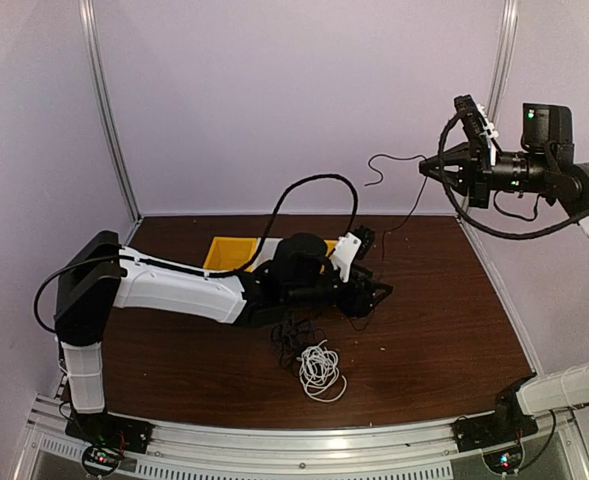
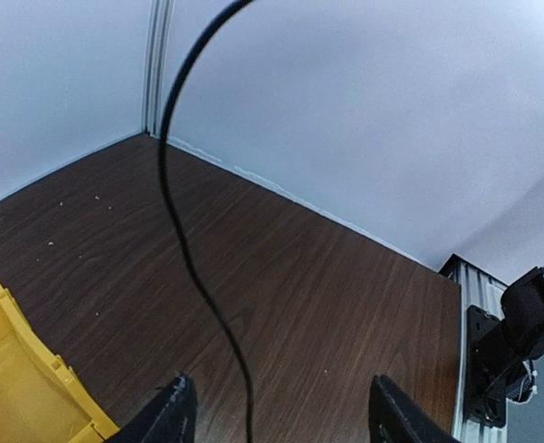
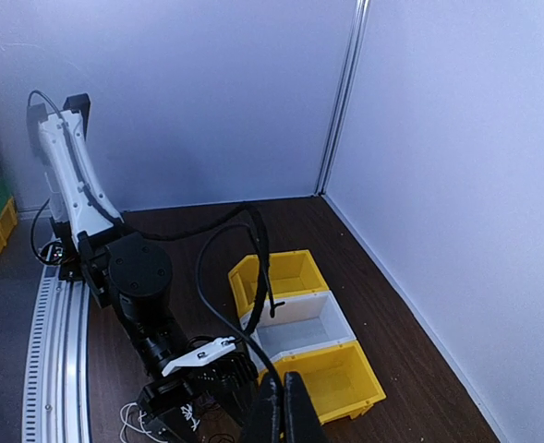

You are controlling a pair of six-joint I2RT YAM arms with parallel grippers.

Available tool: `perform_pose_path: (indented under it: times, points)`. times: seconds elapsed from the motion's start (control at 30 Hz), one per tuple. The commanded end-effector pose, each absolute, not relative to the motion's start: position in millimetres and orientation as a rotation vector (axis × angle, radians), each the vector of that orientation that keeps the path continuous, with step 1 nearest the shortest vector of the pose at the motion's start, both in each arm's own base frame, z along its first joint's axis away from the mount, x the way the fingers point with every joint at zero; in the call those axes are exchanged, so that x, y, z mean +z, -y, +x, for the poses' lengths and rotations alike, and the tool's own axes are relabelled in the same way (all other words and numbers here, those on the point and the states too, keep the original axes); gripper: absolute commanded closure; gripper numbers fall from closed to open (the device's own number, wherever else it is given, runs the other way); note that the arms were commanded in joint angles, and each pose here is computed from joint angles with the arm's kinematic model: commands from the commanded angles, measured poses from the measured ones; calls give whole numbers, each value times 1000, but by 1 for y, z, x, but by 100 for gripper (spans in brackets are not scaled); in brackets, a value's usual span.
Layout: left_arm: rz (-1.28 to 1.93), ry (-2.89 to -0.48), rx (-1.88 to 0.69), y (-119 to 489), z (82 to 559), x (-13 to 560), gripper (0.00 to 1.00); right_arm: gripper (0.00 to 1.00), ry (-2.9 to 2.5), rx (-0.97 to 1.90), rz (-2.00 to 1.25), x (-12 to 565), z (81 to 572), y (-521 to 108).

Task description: Untangle the cables

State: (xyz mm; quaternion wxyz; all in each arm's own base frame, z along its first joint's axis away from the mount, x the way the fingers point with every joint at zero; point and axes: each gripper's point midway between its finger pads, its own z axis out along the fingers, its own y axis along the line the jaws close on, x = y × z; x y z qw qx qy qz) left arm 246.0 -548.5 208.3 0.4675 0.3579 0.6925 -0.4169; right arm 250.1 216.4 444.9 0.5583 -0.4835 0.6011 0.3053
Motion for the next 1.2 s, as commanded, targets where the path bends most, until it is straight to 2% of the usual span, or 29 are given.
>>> perform_pose_path:
  times: [0.0,0.2,0.33,0.4,0.53,0.7,0.83,0.97,1.17]
  points:
    - [816,-1569,-1125,555,257,244,37,100,-1386,761,-1147,448,243,-218]
    - [700,-1564,-1173,545,287,251,51,100,-1385,780,-1151,448,240,-219]
    - [700,-1557,-1192,547,298,247,56,100,-1386,785,-1155,446,238,-219]
    - [711,-1540,-1209,549,298,248,60,100,-1389,787,-1156,444,238,-219]
    - [750,-1498,-1255,554,291,252,62,100,-1396,787,-1156,440,239,-219]
    - [765,-1482,-1266,556,289,254,75,100,-1405,787,-1156,436,241,-219]
    - [765,-1478,-1265,554,292,255,75,100,-1413,794,-1155,433,243,-220]
    - [778,-1477,-1270,556,293,255,68,100,-1414,797,-1154,433,244,-220]
    - [775,-1477,-1269,560,300,255,71,100,-1415,808,-1150,434,245,-221]
